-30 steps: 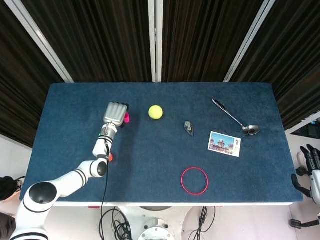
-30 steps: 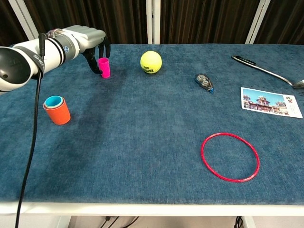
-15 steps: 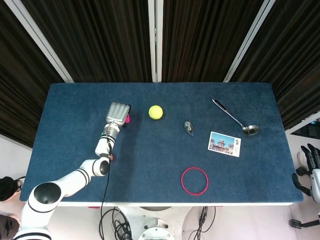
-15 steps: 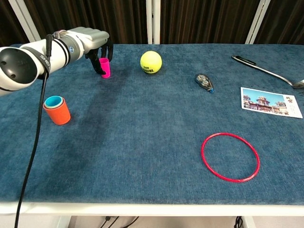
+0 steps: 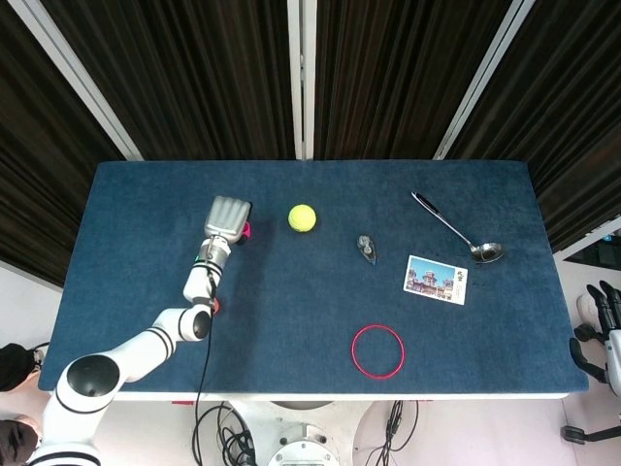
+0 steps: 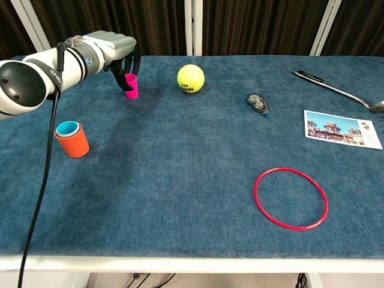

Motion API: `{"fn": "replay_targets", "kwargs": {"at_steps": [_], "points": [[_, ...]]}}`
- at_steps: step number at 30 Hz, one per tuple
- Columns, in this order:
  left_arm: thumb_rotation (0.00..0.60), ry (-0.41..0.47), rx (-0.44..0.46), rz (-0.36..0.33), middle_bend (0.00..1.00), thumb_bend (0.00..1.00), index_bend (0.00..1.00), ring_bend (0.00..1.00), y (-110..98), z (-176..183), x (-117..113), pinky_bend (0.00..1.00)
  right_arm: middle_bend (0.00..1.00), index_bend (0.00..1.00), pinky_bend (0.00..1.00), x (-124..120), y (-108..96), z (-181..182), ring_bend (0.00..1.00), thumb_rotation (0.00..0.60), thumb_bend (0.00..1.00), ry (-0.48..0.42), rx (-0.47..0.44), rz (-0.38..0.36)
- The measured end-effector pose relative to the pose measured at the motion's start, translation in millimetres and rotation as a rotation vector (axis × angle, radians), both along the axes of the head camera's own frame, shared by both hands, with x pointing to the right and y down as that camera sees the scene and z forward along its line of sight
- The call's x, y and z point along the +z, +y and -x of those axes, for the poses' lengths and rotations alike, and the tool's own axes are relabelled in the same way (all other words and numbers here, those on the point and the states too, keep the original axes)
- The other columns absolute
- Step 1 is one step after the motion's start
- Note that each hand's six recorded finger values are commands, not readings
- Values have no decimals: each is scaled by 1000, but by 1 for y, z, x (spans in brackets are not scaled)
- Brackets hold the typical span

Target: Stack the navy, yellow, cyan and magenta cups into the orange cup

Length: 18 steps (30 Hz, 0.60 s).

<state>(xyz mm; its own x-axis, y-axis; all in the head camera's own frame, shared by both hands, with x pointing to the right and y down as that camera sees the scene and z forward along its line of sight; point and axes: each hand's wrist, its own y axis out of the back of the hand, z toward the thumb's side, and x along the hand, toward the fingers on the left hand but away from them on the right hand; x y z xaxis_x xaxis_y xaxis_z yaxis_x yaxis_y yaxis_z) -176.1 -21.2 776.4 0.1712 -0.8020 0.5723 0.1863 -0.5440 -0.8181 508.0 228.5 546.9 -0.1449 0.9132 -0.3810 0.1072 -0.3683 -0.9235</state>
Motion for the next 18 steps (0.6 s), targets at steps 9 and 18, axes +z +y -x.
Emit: {"fn": "replay_targets", "kwargs": {"at_steps": [9, 18], "points": [[600, 7, -5, -1, 567, 259, 539, 578, 0, 0, 1, 600, 0, 0, 0, 1, 0, -2, 0, 600, 346, 0, 4, 5], [600, 38, -16, -5, 574, 261, 544, 585, -2, -2, -5, 605, 0, 0, 0, 1, 0, -2, 0, 600, 347, -1, 4, 3]]}}
